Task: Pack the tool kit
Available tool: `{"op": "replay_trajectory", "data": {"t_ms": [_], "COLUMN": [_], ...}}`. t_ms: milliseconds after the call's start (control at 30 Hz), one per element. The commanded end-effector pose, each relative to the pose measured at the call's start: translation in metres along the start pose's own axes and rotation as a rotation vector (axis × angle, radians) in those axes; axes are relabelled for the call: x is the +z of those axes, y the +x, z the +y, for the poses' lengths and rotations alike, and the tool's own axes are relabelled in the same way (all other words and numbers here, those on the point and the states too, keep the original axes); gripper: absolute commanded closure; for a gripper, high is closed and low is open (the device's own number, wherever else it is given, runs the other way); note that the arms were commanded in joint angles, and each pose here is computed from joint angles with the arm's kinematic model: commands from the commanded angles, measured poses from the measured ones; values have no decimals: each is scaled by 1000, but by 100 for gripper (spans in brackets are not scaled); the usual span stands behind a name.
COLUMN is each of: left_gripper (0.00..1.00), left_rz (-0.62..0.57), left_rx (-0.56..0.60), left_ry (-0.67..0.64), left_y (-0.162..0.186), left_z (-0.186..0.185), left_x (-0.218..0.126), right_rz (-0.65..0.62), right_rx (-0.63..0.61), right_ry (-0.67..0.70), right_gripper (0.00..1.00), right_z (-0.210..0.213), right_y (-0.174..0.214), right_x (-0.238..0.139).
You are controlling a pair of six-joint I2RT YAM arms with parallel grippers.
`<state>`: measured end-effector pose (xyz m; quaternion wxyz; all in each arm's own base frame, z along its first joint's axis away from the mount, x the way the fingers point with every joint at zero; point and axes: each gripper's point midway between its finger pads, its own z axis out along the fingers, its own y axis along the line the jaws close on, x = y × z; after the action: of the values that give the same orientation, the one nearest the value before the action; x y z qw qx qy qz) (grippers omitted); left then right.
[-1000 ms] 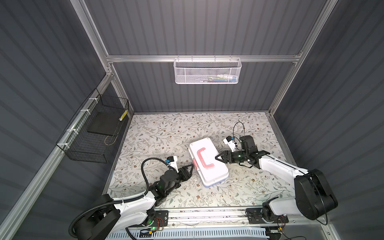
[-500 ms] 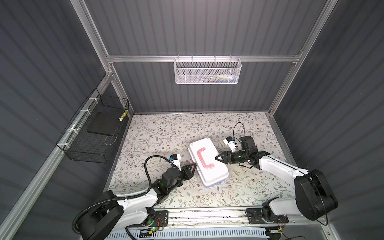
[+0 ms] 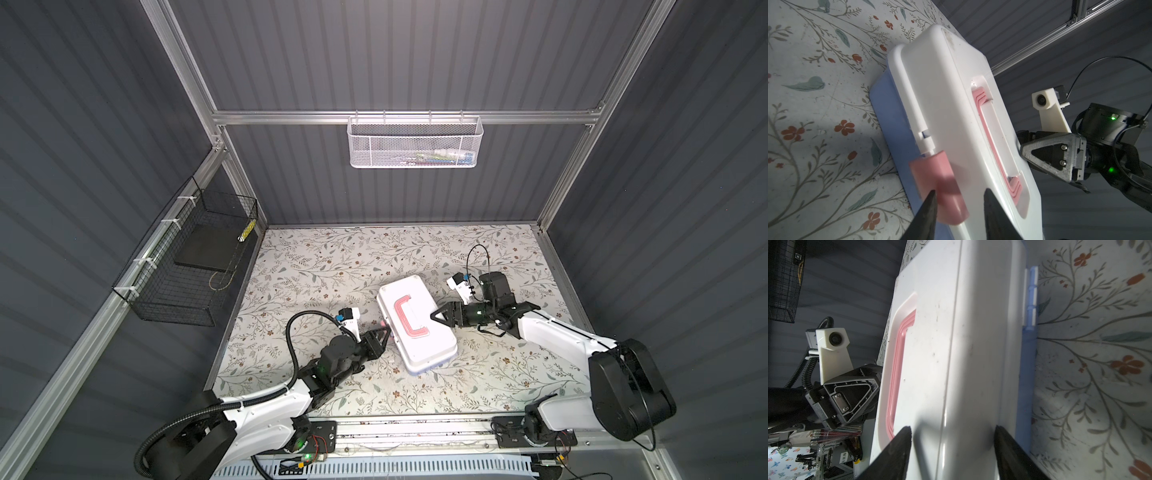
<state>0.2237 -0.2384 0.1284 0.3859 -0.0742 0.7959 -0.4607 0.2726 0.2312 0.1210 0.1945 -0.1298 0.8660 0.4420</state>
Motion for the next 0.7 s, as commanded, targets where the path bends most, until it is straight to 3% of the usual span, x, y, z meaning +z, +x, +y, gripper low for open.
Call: {"op": "replay_trajectory", "data": {"t_ms": [0, 200, 667], "left_gripper": [62, 79, 82], "left_rz": [-16, 3, 10], "left_rx": [35, 32, 31], "left_ry": [-20, -10, 3], "left_y": [-7, -3, -2], "left_z": [-2, -4, -7], "left_x": [-1, 4, 8], "right_rz": [11, 16, 17], "right_rx": [-1, 7, 7], "right_ry": [-10, -10, -9], "right_gripper": [35, 35, 35], "right_z": [1, -1, -1], "right_y": [6, 7, 9], "right_x": [1, 3, 3]}}
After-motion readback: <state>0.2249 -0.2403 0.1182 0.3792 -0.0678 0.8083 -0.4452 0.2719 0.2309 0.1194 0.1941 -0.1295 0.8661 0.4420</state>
